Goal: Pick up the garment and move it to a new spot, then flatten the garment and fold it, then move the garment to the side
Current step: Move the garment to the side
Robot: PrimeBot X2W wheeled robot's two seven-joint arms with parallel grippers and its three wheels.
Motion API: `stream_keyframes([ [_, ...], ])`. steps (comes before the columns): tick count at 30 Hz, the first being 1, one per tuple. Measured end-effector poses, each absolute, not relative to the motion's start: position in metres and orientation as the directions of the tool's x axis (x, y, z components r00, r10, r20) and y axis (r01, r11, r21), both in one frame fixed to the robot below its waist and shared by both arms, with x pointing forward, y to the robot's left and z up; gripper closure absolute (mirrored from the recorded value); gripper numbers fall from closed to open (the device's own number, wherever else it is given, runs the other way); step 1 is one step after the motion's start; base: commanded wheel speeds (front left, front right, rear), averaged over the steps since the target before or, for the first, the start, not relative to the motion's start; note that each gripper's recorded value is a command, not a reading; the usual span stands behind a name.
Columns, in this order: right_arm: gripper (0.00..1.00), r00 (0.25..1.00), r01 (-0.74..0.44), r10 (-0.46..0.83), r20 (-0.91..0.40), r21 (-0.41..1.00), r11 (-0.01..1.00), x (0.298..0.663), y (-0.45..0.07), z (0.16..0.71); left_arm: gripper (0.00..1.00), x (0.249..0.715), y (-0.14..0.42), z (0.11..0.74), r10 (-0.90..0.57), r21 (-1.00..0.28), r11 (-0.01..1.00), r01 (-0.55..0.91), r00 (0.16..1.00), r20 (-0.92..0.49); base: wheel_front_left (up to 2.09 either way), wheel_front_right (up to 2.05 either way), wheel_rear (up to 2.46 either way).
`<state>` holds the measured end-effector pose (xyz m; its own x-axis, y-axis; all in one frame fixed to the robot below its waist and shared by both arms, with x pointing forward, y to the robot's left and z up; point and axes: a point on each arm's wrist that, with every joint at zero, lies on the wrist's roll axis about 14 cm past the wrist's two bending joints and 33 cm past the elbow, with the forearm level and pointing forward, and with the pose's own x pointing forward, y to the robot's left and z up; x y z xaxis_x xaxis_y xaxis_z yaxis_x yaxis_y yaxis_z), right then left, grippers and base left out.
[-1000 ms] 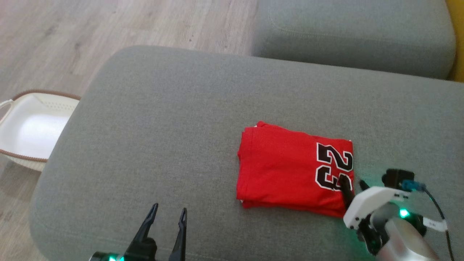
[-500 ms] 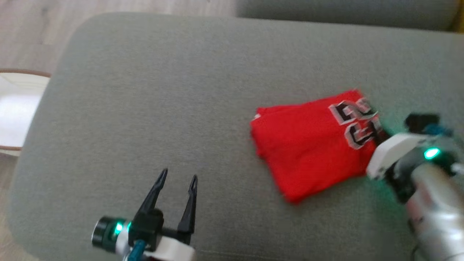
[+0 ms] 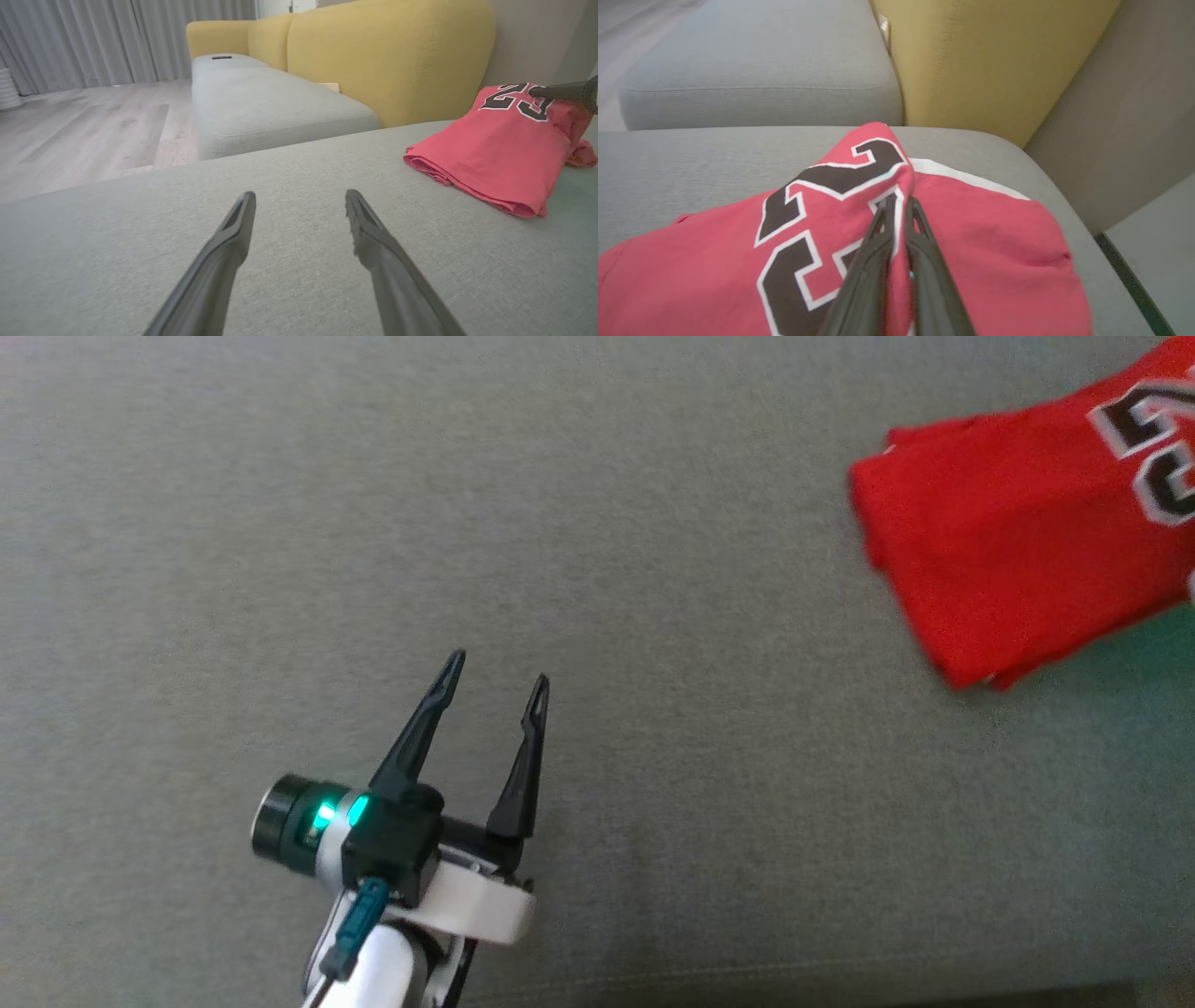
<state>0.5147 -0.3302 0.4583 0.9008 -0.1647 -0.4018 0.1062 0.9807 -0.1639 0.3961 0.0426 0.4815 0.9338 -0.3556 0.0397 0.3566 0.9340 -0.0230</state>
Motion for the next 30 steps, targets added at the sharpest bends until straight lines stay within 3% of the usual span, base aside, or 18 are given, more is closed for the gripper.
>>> stream_keyframes([
  [18,1.0,0.833,0.326,-0.437,-0.339,-0.339,0.883,0.515,-0.432,0.496,0.0,0.436,0.006,0.445,-0.454,-0.09,0.887,0.453,0.891,0.009,0.0,0.0,0.0],
  [19,0.73,0.83,0.33,-0.442,-0.34,-0.339,0.881,0.515,-0.433,0.497,0.0,0.436,0.007,0.444,-0.453,-0.091,0.887,0.452,0.891,0.007,0.0,0.0,0.0],
  [21,0.0,0.825,0.327,-0.455,-0.334,-0.375,0.868,0.516,-0.434,0.501,0.0,0.436,0.008,0.444,-0.452,-0.089,0.888,0.45,0.892,0.004,0.0,0.0,0.0],
  [26,0.0,0.829,0.337,-0.487,-0.276,-0.449,0.827,0.506,-0.434,0.52,0.0,0.435,0.015,0.452,-0.43,-0.088,0.899,0.429,0.903,0.015,0.0,0.0,0.0],
  [30,0.0,0.858,0.283,-0.416,-0.3,-0.398,0.872,0.5,-0.395,0.505,0.0,0.432,0.026,0.463,-0.388,-0.082,0.917,0.389,0.921,0.03,0.0,0.0,0.0],
])
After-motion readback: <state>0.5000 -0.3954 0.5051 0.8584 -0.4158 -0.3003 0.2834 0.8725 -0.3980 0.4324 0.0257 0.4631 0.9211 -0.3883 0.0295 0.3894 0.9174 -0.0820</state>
